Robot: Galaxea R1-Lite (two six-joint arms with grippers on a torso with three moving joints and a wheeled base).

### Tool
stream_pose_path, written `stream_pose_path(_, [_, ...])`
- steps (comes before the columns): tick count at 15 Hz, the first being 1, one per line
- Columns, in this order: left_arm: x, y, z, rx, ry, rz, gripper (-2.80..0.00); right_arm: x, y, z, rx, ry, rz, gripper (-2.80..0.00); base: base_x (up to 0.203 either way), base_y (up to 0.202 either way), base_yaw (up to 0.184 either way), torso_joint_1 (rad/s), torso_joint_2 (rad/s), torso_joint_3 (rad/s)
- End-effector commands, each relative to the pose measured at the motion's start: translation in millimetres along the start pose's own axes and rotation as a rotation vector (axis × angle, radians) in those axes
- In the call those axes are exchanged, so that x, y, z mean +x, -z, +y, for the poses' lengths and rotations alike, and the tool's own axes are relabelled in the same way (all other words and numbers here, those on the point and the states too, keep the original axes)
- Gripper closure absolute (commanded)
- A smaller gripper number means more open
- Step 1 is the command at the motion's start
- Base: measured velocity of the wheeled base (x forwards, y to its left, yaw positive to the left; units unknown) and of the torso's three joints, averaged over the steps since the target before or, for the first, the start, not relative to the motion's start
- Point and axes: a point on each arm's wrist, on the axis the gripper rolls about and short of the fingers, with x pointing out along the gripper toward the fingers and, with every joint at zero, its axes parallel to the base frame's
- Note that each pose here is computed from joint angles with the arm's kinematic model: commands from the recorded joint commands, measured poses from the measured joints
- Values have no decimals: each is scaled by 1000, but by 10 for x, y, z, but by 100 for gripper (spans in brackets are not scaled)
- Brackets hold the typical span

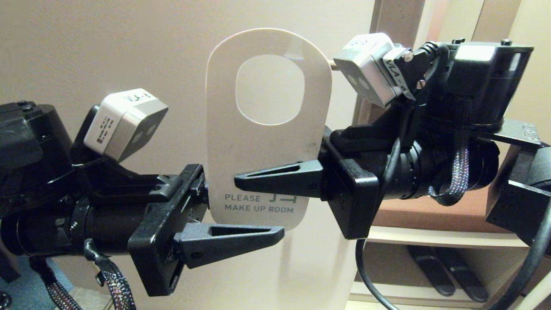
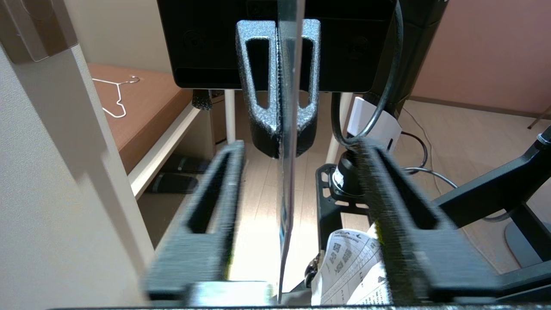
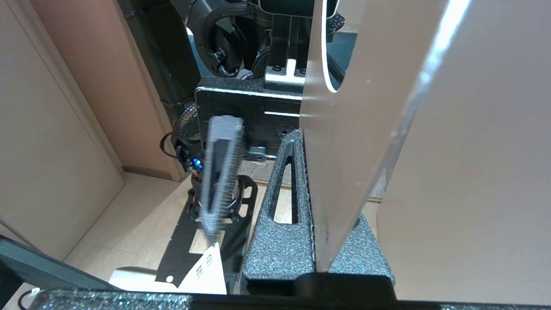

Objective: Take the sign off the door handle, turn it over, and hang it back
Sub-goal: Hand it to the other hand

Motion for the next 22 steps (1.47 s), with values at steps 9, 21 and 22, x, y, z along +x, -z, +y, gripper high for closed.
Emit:
stream_pose_path(9, [-2, -6, -5, 3, 6, -3, 0, 26, 12, 2, 2, -12, 2, 0, 0, 0, 0, 0, 0, 0])
stream_pose_path(21, [-10, -6, -15, 3, 5, -3, 0, 26, 5, 4, -3, -12, 0, -280, 0, 0, 0, 0, 0, 0])
stream_pose_path(22, [-13, 1, -19, 2, 5, -2, 0, 26, 5, 3, -3, -11, 0, -280, 0, 0, 0, 0, 0, 0])
